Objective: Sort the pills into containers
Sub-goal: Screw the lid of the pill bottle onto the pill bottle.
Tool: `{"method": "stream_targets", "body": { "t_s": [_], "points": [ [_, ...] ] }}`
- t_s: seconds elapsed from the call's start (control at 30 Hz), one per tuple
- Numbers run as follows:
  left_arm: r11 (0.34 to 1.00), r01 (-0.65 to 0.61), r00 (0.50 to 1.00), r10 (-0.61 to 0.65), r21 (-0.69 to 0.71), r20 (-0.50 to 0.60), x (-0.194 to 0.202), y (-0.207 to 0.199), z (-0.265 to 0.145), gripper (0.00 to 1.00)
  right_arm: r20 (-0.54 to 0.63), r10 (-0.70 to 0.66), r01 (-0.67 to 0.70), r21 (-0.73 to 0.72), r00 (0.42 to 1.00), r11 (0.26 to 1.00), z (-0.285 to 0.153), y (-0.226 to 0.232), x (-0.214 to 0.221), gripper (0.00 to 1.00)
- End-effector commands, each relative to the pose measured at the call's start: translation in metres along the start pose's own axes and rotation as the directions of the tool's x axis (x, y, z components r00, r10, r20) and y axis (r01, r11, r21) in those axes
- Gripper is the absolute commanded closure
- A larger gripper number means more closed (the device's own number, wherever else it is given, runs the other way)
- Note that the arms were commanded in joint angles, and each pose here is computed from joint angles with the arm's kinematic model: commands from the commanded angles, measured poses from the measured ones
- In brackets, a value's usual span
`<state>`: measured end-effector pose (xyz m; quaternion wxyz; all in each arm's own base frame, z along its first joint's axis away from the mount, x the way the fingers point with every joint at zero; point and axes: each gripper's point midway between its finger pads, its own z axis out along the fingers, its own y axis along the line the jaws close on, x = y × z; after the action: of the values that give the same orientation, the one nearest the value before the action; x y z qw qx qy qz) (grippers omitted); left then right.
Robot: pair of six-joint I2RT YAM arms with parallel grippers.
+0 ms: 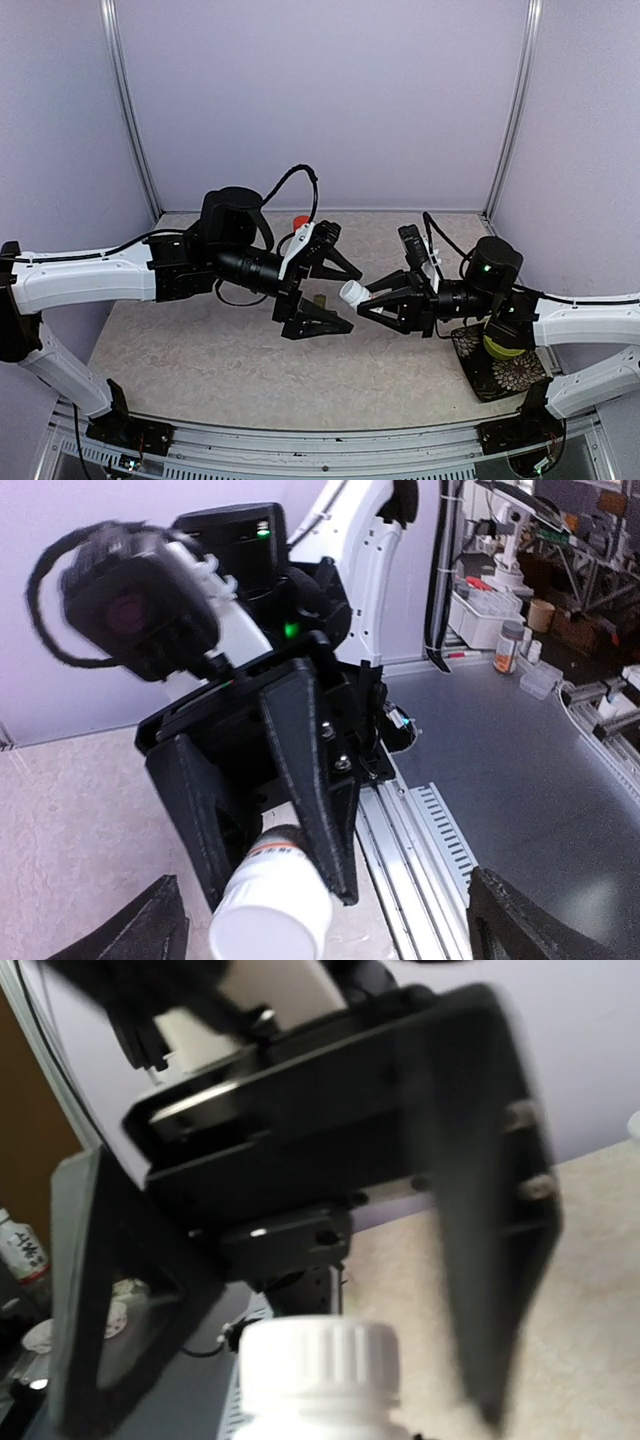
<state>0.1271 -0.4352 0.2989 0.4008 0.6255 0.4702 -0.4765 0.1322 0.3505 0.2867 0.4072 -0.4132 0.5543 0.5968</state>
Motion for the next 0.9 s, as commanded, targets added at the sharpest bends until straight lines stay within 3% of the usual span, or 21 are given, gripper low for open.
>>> {"method": "stream_targets", "body": {
  "t_s": [0.0,0.17,0.33,0.47,0.67,0.87],
  "points": [
    [0.987,0.102,0.991,-0.09,-0.127,0.1,-0.019,0.022,-0.018,0.01,0.063,-0.144,0.142,0.03,0.988,0.989,-0.005,0.008,-0.024,1.0],
    [0.91,0.357,0.921,-0.305,-0.212,0.241,-0.02,0.051,-0.036,0.01,0.074,-0.291,0.273,0.194,0.954,0.942,-0.017,-0.01,-0.033,1.0],
    [0.803,0.571,0.782,-0.467,-0.173,0.413,-0.033,0.063,-0.047,0.01,0.058,-0.395,0.346,0.376,0.917,0.859,-0.028,-0.036,-0.043,1.0],
    [0.735,0.656,0.703,-0.514,-0.17,0.492,-0.039,0.073,-0.045,0.01,0.035,-0.425,0.364,0.456,0.905,0.812,-0.03,-0.053,-0.046,1.0],
    [0.712,0.675,0.668,-0.478,-0.193,0.57,-0.052,0.08,-0.045,0.01,-0.003,-0.434,0.373,0.515,0.901,0.772,-0.022,-0.066,-0.045,1.0],
    [0.696,0.686,0.664,-0.48,-0.212,0.573,-0.048,0.088,-0.04,0.01,0.018,-0.457,0.381,0.524,0.889,0.762,-0.021,-0.061,-0.05,1.0]
  ]
}}
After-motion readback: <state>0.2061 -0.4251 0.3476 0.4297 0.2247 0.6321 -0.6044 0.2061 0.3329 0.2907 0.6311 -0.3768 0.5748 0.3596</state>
